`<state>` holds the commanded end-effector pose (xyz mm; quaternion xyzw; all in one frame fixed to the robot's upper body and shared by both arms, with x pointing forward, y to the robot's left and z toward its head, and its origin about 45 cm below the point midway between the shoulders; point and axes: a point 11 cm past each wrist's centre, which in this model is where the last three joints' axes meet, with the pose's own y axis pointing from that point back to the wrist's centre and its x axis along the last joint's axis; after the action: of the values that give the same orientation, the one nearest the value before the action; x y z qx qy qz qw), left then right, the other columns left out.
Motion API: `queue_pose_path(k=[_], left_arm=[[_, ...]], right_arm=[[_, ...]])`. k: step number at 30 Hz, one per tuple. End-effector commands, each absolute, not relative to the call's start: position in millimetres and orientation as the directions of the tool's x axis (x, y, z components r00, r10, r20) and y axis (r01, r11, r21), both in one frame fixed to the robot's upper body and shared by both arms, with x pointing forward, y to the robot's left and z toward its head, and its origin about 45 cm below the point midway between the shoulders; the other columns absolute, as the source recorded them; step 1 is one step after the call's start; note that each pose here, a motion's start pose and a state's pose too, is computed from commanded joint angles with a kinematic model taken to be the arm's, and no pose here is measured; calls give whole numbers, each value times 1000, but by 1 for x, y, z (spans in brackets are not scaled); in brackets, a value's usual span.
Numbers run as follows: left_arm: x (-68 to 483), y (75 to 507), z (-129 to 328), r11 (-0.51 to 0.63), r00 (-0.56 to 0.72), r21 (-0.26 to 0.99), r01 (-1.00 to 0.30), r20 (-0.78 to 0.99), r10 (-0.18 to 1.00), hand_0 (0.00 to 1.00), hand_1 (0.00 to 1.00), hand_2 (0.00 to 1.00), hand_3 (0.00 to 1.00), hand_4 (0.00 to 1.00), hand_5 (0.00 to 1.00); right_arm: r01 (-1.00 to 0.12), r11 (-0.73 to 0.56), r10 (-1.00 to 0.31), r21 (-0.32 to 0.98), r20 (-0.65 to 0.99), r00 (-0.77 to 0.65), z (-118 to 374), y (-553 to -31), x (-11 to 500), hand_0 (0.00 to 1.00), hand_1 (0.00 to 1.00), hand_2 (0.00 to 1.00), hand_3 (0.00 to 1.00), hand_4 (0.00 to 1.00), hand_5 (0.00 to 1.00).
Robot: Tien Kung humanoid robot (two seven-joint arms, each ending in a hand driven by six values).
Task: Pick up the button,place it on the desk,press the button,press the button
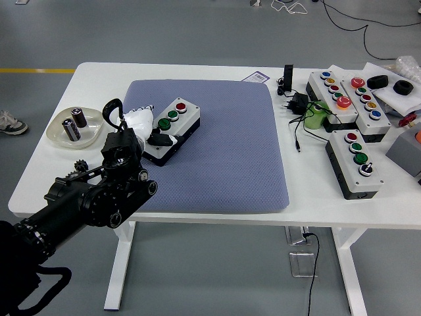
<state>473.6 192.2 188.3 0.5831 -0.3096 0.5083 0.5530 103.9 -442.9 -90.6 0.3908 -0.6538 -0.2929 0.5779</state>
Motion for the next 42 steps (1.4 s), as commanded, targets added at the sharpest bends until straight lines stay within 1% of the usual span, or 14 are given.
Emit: queue_pose_path(k=[1, 2, 7, 8, 13, 14, 19, 20, 25, 26, 31, 32, 37, 42], left_arm=[[473, 192, 187, -195, 299, 336, -921, 934, 196, 844, 998, 998, 998, 998, 382], [473, 191, 186, -193, 308, 343, -919, 933, 188, 776, 947, 998, 998, 998, 236], [475, 189, 187, -188, 319, 338, -922, 940, 125, 776, 947, 998, 998, 998, 236], [475, 189, 188, -188, 312, 329, -925, 943, 116, 602, 787, 885, 932, 838, 16], [476, 188, 190, -185, 288, 302, -935, 952, 100, 602, 787, 885, 932, 838, 16], [476, 188, 190, -183, 289, 302, -935, 953, 97, 561, 608, 675, 764, 766, 2], [474, 188, 183, -180, 307, 319, -931, 947, 91, 561, 608, 675, 764, 766, 2], [473, 189, 182, -181, 312, 323, -929, 946, 89, 471, 435, 468, 664, 718, 2], [473, 191, 178, -180, 320, 331, -926, 943, 87, 471, 435, 468, 664, 718, 2], [473, 191, 179, -177, 319, 329, -928, 944, 85, 347, 294, 304, 458, 696, 2], [475, 186, 182, -144, 294, 304, -942, 952, 85, 347, 294, 304, 458, 696, 2], [475, 183, 184, -125, 283, 292, -948, 955, 84, 164, 146, 157, 278, 513, 2], [477, 174, 191, -58, 248, 255, -965, 962, 113, 164, 146, 157, 278, 513, 2], [478, 166, 199, -16, 210, 214, -977, 968, 135, 112, 116, 121, 235, 442, 2]], right_arm=[[-173, 523, -849, 835, 527, -26, -91, -443, 104, 650, 565, 597, 636, 246, 253], [-173, 523, -849, 834, 527, -25, -90, -443, 104, 650, 564, 597, 636, 246, 252], [-174, 524, -848, 834, 529, -22, -90, -443, 105, 650, 564, 597, 636, 246, 252], [-175, 524, -848, 833, 529, -21, -90, -444, 105, 650, 564, 596, 636, 247, 252], [-174, 526, -847, 833, 530, -24, -90, -444, 105, 650, 564, 596, 636, 247, 252], [-174, 526, -847, 832, 531, -24, -90, -444, 105, 650, 564, 595, 636, 246, 254], [-175, 527, -846, 832, 532, -22, -90, -445, 105, 650, 564, 595, 636, 246, 254], [-175, 527, -846, 831, 532, -23, -90, -445, 105, 650, 564, 595, 636, 247, 255], [-175, 528, -846, 831, 532, -25, -89, -445, 106, 650, 564, 595, 636, 247, 255], [-175, 528, -846, 831, 533, -26, -89, -445, 106, 650, 564, 594, 636, 248, 254], [-175, 529, -846, 831, 533, -27, -89, -445, 106, 650, 564, 594, 636, 248, 254], [-175, 529, -846, 831, 532, -28, -89, -445, 106, 651, 563, 594, 636, 248, 254], [-174, 529, -846, 831, 532, -29, -89, -445, 106, 651, 563, 594, 636, 248, 254], [-175, 529, -846, 831, 532, -31, -89, -445, 106, 651, 563, 593, 636, 249, 253]])
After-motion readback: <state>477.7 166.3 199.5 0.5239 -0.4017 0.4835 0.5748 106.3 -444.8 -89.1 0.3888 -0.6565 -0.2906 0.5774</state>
